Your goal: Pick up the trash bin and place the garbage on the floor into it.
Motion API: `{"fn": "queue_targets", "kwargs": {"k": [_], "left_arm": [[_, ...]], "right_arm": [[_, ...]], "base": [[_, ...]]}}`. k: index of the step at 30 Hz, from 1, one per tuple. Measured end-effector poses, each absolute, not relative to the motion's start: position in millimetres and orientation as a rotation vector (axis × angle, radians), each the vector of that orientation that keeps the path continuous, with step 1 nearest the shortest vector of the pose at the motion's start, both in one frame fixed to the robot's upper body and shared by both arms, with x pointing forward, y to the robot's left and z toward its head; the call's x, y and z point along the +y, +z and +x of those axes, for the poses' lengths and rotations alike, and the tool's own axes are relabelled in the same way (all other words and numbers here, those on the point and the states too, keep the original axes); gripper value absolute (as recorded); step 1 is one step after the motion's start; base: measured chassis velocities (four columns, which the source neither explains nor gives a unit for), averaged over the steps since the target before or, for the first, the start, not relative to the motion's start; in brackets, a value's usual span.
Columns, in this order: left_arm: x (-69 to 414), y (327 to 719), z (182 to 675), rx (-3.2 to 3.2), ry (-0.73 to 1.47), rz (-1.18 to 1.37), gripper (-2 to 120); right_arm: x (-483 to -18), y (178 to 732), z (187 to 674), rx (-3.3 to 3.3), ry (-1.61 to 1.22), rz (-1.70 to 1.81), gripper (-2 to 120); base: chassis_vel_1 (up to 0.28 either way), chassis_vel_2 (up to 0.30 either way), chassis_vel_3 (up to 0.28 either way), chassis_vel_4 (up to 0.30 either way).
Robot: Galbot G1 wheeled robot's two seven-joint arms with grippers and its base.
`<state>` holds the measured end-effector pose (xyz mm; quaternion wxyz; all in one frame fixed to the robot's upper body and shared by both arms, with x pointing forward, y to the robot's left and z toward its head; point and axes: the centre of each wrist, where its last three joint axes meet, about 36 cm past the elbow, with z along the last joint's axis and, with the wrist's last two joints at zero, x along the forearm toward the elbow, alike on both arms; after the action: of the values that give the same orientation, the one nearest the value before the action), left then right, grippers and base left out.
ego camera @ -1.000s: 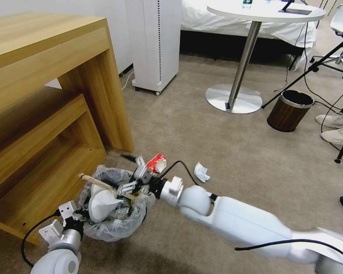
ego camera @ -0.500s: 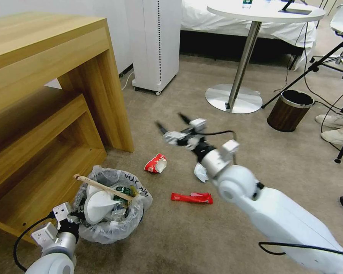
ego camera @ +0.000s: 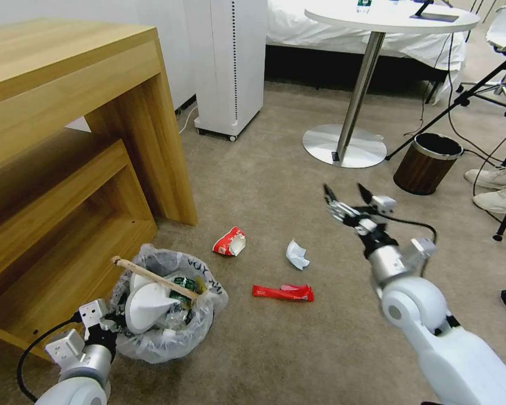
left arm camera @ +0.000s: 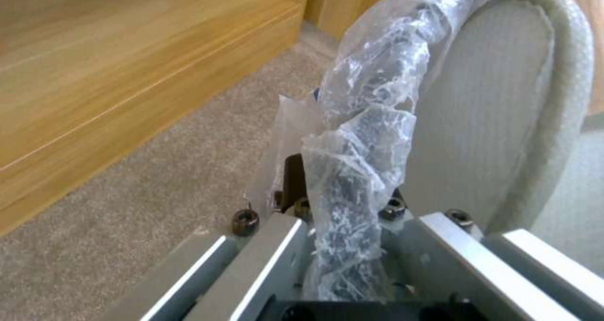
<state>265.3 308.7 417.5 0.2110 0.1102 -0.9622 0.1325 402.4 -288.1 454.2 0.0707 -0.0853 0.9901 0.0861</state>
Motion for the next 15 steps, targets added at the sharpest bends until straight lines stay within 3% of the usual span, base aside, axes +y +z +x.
{"fn": "queue_targets", "kwargs": {"k": [15], "left_arm": [[313.8, 415.8, 267.7, -2.636, 0.345, 0.272, 1]], "right_arm": [[-310.5, 389.1, 377.5, 3.058, 0.170, -0.025, 100]], "base": [[0.000, 0.000, 0.000, 0.000]]}}
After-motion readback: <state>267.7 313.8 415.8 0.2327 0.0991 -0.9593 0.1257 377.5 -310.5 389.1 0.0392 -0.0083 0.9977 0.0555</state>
